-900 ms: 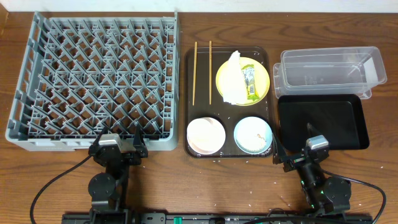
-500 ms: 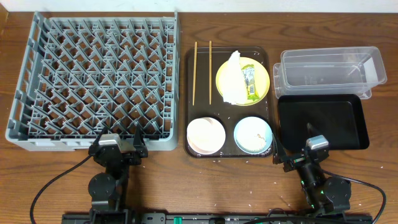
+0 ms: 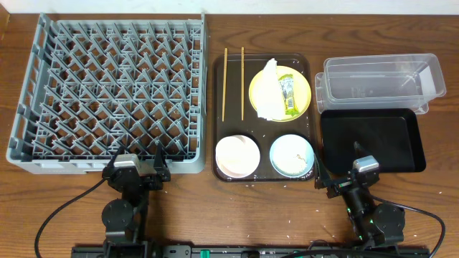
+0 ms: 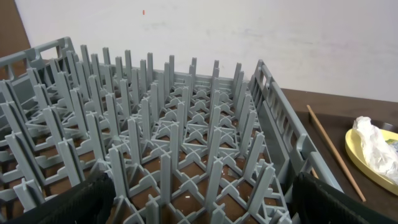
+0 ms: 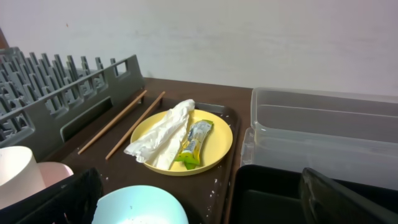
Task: Sort waste into correct bins and load items into the dishwasher
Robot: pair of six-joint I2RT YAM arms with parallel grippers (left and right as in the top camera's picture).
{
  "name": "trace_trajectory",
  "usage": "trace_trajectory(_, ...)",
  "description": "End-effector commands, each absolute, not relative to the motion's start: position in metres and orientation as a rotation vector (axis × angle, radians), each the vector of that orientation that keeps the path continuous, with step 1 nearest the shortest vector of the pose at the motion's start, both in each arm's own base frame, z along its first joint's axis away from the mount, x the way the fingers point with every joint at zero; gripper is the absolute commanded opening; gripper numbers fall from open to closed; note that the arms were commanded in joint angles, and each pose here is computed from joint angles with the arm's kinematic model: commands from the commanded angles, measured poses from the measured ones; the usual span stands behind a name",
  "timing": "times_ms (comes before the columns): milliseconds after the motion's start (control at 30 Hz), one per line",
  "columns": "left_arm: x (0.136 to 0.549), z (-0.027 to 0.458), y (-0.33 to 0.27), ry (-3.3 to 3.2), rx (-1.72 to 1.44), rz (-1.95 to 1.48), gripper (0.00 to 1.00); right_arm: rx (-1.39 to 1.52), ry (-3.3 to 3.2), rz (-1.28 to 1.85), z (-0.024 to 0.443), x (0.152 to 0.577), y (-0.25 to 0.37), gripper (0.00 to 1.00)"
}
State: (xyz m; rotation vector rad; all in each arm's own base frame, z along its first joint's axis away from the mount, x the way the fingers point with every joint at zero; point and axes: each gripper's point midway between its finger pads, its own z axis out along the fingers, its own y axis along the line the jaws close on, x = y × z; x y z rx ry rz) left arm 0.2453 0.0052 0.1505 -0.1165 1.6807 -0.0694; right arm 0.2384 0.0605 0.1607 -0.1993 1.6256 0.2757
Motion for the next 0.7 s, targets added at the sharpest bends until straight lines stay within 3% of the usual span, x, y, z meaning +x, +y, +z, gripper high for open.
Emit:
trace_trajectory(0,0.244,0.134,0.006,1.735,-0.125,-0.062,0.93,-0.182,1.627,0.242,0.160,0.240,0.053,0.99)
trace_trajectory(433,0.244,0.134,0.004,1.735,-0.116,-0.069,0.93,-0.180,1.627,0.239,0.160,0.240,0.053,0.99)
trace_trajectory(667,0.244,0.142,-0.025,1.710,0.009,-0.223,0.93,-0.148,1.630,0.277,0.160,0.240,0.054,0.99)
